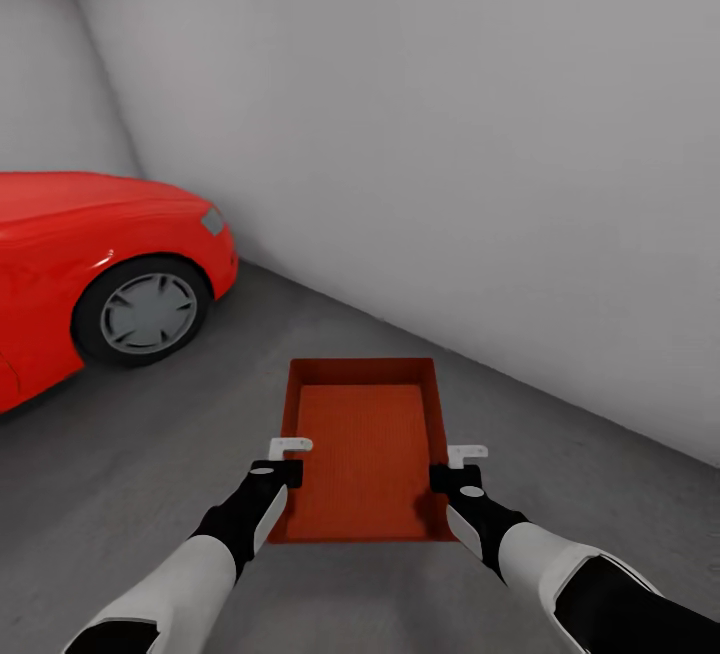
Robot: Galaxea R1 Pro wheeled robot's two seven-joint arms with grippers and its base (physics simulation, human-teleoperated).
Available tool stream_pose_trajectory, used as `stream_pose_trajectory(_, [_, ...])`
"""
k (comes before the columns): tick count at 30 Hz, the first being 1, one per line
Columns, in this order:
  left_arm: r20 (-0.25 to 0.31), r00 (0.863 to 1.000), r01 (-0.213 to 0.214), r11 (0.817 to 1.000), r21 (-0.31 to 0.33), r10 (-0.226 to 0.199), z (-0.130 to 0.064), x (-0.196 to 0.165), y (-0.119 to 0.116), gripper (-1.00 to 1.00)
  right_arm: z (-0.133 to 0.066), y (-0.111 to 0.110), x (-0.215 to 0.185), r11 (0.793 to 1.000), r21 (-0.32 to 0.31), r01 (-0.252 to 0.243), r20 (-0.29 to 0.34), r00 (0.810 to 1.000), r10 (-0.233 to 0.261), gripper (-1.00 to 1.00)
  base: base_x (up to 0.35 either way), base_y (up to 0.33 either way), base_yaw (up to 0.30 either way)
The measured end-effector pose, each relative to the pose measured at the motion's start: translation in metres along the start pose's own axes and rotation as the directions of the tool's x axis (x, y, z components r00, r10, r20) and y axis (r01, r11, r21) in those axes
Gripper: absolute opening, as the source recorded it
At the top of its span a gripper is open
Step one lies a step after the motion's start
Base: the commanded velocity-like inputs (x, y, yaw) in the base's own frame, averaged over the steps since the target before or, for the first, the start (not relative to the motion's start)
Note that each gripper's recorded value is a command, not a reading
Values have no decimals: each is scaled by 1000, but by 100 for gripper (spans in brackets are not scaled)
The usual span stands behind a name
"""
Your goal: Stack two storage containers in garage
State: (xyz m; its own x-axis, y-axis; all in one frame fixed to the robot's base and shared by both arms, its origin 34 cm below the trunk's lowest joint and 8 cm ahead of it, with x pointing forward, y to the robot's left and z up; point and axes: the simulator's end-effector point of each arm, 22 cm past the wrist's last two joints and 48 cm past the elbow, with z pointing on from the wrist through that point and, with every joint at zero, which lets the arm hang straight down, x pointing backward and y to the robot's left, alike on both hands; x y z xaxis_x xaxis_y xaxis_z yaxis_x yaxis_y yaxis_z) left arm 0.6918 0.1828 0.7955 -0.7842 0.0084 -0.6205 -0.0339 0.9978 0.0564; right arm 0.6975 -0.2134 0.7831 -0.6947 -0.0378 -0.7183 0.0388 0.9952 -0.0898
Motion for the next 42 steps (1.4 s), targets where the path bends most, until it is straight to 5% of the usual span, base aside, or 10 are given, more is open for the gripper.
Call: stream_pose_trajectory(42, [0, 1000, -1, 1000, 0, 1, 0, 0, 0, -100, 0, 0, 0, 1000, 0, 0, 0, 1000, 0, -100, 323, 0, -286])
